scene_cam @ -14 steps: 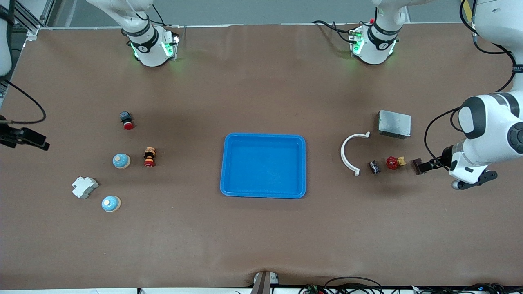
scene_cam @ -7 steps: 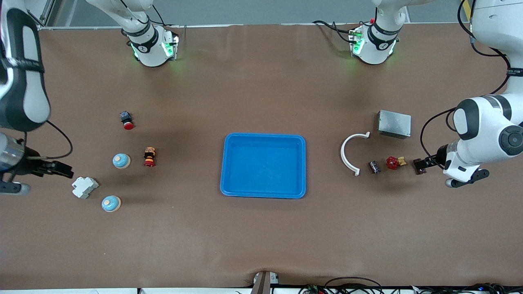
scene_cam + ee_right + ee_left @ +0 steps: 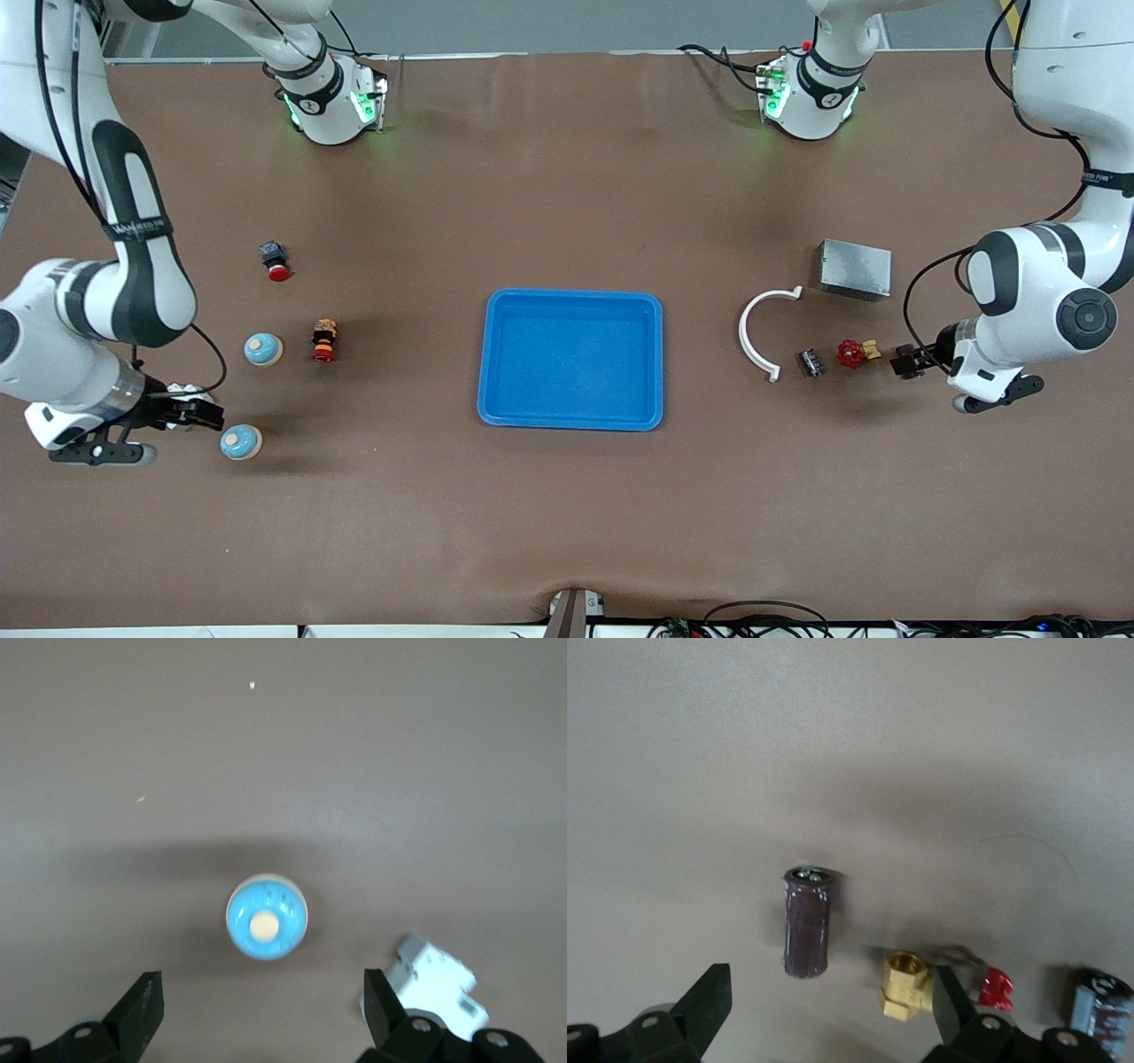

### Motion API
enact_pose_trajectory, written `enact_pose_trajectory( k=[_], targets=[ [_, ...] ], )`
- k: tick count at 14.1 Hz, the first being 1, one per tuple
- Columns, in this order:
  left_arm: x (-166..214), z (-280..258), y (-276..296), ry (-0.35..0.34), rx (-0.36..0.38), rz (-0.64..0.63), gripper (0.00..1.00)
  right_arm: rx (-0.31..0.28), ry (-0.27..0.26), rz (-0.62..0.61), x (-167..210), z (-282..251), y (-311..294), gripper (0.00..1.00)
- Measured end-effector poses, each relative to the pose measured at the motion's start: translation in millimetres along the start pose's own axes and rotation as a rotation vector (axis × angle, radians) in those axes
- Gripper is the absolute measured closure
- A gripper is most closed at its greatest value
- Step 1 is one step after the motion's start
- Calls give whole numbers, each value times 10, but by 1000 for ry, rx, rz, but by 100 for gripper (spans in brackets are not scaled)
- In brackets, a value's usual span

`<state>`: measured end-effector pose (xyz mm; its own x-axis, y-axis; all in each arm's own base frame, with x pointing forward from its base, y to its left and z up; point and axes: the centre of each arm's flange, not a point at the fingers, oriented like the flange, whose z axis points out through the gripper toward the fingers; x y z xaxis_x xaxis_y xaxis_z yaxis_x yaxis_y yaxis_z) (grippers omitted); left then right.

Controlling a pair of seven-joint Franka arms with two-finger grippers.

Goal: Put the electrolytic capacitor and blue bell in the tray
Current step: 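Lower the left gripper onto a capacitor while the right gripper reaches a bell, then grasp and lift the capacitor while the right gripper grasps the light-blue bell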

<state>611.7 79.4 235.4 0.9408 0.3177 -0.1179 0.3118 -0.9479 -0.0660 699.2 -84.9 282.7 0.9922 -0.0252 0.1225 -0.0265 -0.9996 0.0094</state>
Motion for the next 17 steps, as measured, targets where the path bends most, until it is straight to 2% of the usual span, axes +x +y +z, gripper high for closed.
enact_pose_trajectory(
  k=[6, 8, 17],
  targets=[
    [41, 140, -67, -1, -1, -12, 0, 3, 26, -19, 111, 642, -154, 0],
    [41, 192, -79, -10, 0, -13, 0, 4, 39, -21, 120, 733, -191, 0],
    [66, 488, -88, -50, 7, -16, 0, -2, 28, -7, 74, 927, -71, 0]
  ],
)
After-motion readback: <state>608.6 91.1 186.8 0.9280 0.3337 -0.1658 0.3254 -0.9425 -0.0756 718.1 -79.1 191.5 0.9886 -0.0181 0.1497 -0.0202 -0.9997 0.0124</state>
